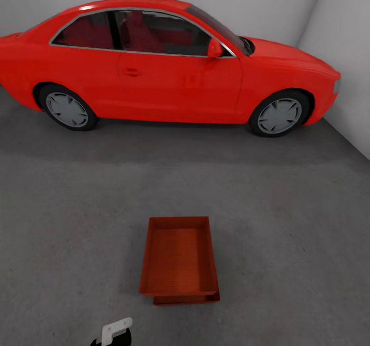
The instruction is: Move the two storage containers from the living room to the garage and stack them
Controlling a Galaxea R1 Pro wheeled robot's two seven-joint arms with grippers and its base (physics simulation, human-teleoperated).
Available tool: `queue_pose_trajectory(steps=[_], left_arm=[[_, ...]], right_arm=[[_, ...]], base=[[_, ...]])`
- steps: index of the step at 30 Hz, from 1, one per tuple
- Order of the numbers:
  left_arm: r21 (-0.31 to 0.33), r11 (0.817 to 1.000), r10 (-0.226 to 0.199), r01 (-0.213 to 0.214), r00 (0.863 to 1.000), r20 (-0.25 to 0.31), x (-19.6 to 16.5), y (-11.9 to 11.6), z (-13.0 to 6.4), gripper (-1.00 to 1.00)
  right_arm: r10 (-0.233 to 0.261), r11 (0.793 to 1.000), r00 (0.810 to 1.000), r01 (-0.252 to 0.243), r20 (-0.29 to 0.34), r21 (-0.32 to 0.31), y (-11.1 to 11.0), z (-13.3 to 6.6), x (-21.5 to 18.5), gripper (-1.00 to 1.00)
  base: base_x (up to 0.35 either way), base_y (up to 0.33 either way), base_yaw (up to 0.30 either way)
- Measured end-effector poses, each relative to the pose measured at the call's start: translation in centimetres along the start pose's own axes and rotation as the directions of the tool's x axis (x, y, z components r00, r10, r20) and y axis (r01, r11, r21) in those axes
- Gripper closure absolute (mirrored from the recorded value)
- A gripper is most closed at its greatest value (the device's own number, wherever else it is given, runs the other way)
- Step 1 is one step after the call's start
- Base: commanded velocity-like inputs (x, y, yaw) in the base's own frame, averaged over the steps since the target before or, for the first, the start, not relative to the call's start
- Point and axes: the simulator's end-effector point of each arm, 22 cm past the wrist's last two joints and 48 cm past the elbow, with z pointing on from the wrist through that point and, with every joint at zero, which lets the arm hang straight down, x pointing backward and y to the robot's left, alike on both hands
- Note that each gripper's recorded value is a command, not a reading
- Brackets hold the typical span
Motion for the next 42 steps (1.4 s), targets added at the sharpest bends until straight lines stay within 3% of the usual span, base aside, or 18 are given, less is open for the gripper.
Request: queue_pose_trajectory(steps=[26, 42], left_arm=[[-0.001, 1.000, -0.003, 0.003, 1.000, 0.002, -0.05, 0.06, 0.01, -1.00], [-0.001, 1.000, -0.012, 0.012, 0.999, 0.037, -0.75, 0.03, -0.01, -1.00]], right_arm=[[0.000, 1.000, 1.000, 0.000, 0.000, 0.000, 0.00, 0.00, 0.00, -1.00], [0.000, 1.000, 1.000, 0.000, 0.000, 0.000, 0.00, 0.00, 0.01, -1.00]], base=[[0.000, 0.000, 0.000], [0.000, 0.000, 0.000]])
